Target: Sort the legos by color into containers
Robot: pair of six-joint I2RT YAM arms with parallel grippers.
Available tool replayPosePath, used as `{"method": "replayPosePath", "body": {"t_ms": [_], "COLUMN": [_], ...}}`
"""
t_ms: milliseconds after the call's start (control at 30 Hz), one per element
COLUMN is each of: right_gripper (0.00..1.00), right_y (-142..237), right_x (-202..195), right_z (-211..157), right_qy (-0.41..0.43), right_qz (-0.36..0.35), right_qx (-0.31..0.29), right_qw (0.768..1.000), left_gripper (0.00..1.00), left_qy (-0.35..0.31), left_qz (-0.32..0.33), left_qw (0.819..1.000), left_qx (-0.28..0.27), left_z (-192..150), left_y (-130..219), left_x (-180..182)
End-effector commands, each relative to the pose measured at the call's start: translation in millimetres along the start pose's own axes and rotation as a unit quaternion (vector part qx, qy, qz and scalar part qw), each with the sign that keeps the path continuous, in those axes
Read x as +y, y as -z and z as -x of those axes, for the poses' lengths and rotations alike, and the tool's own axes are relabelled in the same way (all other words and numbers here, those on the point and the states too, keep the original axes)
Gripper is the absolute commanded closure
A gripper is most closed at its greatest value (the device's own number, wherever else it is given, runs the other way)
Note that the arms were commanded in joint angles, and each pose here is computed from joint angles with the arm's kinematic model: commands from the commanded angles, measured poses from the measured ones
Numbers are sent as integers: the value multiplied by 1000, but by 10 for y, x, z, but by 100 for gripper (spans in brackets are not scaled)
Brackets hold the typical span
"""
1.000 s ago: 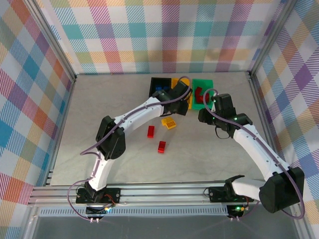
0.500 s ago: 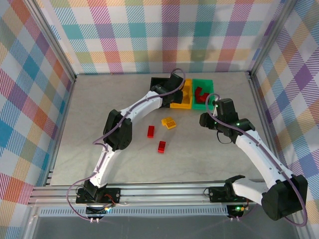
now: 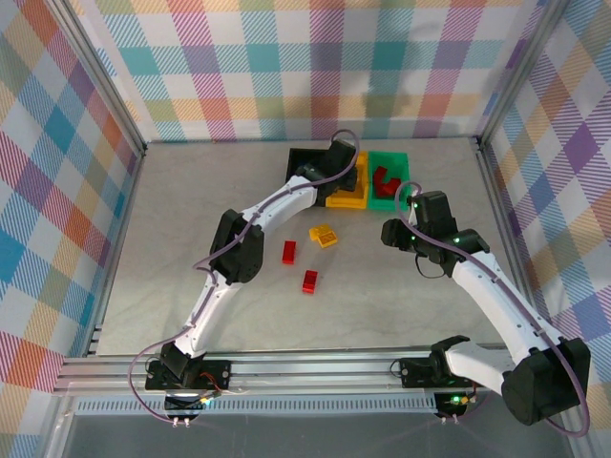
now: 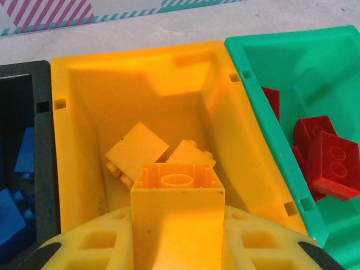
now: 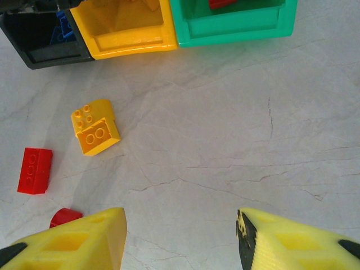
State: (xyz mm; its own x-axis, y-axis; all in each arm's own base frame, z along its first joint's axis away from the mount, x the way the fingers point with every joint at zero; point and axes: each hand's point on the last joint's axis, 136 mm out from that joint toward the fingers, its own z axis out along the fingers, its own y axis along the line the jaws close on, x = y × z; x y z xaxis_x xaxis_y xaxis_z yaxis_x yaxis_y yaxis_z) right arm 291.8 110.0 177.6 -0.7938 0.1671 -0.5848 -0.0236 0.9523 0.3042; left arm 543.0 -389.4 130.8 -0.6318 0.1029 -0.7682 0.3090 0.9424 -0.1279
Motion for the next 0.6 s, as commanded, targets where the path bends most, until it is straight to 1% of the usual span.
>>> {"method": "replayPosePath", "body": {"t_ms": [0, 133, 233, 300, 400, 500, 567], "right_gripper": [45, 45, 45, 44, 42, 39, 38], "right_y": [6, -31, -75, -110, -183, -319, -417], "right_x": [34, 53, 74, 102, 192, 330, 427], "right_z": [-22, -25, -27, -31, -37, -71, -101], "right_qy": [-4, -3, -2, 0, 12, 36, 53], "right_qz": [10, 13, 17, 21, 32, 45, 51], "right_qx": [7, 11, 14, 18, 20, 26, 34], "right_qw": [1000, 1000, 1000, 1000, 999, 998, 997], "left_gripper": [71, 49, 43, 42, 42, 41, 41], "left_qy": [8, 9, 11, 13, 22, 31, 41], "left_qz": [-4, 0, -4, -7, 1, 19, 37], "left_qw": [1000, 1000, 999, 999, 999, 998, 998], "left_qx": [-22, -23, -31, -37, -43, -47, -38], "left_z": [164, 199, 267, 313, 374, 336, 222], "left_y": [-20, 27, 149, 257, 515, 820, 1009], "left_x": [51, 81, 80, 81, 145, 304, 471]}}
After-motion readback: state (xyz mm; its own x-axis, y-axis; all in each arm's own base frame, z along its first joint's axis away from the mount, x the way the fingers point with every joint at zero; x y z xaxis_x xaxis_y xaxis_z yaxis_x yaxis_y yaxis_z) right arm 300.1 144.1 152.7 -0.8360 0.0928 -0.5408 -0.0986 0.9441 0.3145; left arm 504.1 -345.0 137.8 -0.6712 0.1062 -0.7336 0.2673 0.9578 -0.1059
